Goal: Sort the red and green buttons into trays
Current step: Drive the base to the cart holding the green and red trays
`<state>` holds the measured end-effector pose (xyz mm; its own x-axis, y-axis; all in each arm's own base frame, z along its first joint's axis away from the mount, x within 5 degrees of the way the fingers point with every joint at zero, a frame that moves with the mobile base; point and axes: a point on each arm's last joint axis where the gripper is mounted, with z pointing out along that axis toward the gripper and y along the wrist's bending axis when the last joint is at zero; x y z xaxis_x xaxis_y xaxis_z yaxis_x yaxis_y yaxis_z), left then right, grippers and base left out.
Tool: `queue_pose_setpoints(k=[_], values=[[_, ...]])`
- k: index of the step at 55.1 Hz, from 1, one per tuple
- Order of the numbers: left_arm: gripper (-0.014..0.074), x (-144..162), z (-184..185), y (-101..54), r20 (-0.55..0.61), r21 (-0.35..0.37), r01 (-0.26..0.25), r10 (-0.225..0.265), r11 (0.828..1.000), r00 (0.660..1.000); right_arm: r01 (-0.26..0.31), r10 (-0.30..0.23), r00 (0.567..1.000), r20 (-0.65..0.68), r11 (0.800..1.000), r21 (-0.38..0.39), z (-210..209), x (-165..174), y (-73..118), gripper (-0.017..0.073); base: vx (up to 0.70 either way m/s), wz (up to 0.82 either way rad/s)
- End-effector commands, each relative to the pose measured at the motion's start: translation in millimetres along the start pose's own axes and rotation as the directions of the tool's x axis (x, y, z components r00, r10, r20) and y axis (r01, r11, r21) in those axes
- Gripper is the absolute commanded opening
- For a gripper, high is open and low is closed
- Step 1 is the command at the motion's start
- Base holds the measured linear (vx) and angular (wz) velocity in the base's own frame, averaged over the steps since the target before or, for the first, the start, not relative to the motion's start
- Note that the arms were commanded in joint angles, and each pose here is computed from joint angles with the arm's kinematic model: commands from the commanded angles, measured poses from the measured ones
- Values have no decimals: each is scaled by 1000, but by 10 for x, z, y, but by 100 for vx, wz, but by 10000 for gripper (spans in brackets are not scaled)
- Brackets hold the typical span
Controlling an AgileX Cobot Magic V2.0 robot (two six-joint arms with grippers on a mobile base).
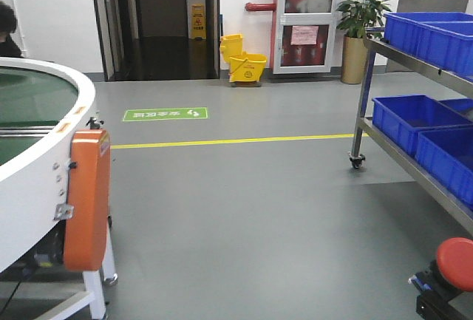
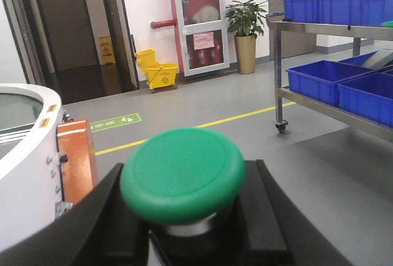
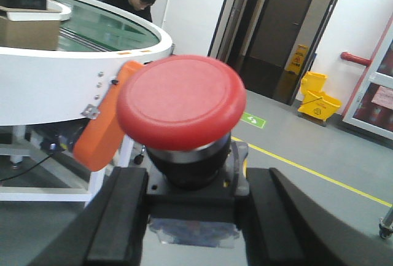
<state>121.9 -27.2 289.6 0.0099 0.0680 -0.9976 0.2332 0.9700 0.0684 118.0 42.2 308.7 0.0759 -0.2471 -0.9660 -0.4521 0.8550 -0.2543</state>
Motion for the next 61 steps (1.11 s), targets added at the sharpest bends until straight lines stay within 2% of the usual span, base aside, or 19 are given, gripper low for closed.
queue_pose_setpoints(k=[1, 32, 61], values=[[-3, -176, 0, -16, 109, 25, 17, -20, 1000, 994, -19, 18, 999, 46, 1000, 10, -10, -122, -30, -8, 50, -11], [-3, -175, 0, -15, 108, 24, 17, -20, 1000, 994, -19, 18, 999, 46, 1000, 10, -10, -122, -30, -8, 54, -16], [-3, -175, 0, -15, 108, 24, 17, -20, 1000, 994, -18, 18, 999, 48, 1000, 3, -10, -125, -24, -8, 59, -36]])
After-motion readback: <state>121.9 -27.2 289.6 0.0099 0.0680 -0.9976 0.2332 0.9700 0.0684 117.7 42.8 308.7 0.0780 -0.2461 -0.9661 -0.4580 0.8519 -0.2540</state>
